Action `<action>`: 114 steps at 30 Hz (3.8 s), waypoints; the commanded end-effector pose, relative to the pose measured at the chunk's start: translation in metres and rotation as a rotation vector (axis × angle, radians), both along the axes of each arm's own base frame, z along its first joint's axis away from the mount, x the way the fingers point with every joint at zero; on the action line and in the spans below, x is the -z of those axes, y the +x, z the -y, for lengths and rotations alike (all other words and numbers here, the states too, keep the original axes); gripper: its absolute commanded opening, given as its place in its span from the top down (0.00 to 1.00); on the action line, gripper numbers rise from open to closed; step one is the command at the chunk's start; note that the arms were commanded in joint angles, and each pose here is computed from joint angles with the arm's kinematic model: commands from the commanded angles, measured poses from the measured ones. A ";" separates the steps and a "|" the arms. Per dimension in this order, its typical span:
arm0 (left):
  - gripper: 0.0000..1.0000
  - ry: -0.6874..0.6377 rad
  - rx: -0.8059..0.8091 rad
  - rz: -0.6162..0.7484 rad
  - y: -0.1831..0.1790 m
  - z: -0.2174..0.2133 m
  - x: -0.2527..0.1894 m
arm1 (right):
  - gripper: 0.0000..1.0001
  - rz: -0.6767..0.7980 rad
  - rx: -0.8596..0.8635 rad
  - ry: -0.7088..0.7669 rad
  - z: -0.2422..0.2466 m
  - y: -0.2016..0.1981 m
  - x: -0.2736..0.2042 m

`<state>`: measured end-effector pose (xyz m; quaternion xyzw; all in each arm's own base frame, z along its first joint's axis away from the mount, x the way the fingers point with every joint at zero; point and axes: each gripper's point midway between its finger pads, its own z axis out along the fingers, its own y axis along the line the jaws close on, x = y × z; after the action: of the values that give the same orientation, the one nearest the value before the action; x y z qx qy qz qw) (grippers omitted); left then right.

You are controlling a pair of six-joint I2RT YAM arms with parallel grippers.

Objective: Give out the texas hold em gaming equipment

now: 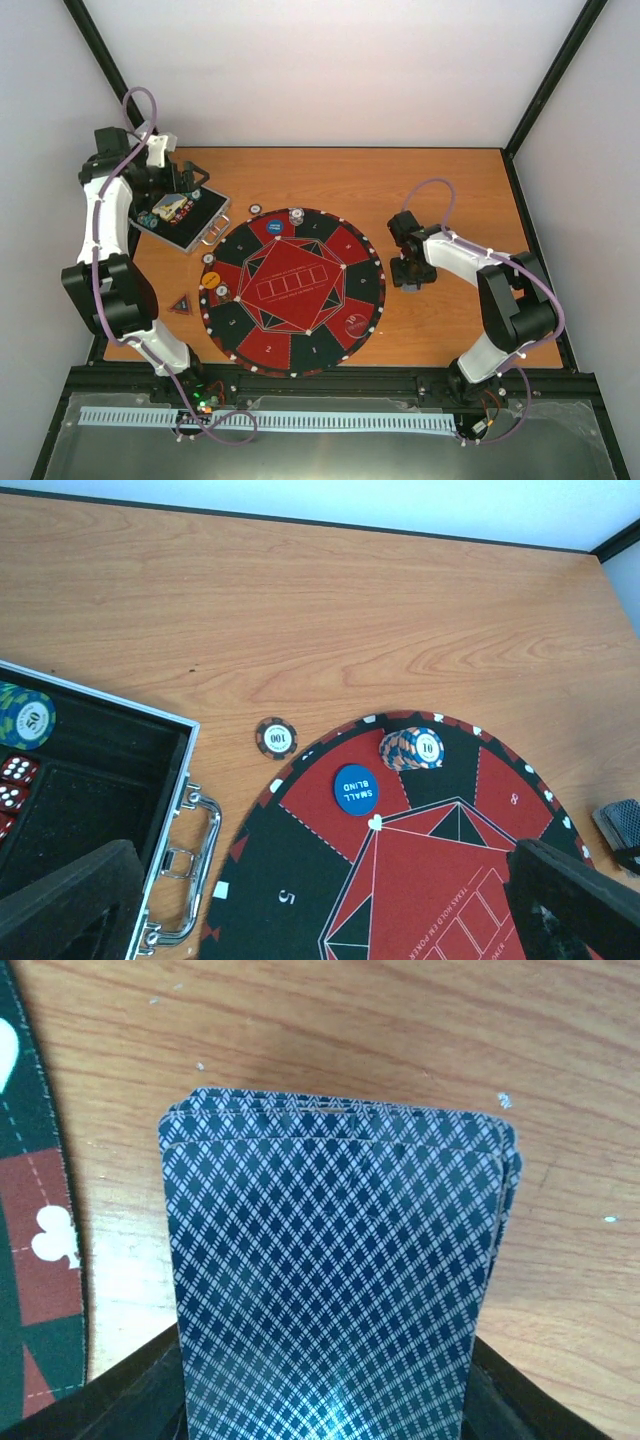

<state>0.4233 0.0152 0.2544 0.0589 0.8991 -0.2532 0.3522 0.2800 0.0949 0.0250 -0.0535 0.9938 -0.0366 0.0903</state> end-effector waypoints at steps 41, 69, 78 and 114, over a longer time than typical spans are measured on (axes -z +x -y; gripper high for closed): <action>0.19 -0.674 0.668 -0.135 -0.097 0.200 0.024 | 0.63 0.457 -1.184 0.315 -0.297 0.006 -0.181; 0.89 -0.655 0.727 -0.168 -0.108 0.219 0.036 | 0.63 0.523 -1.183 0.272 -0.303 0.021 -0.190; 0.99 -0.625 0.737 -0.139 -0.105 0.219 0.028 | 0.01 0.613 -1.087 0.279 -0.292 0.030 -0.202; 0.99 -0.507 0.807 0.068 -0.105 0.213 -0.038 | 0.60 0.433 -0.778 1.283 -0.287 0.025 -0.224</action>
<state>0.3215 -0.1995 0.2617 0.2932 0.7315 -0.5761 0.2169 0.3104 0.3772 0.2444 -0.3097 0.7074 0.5581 0.3036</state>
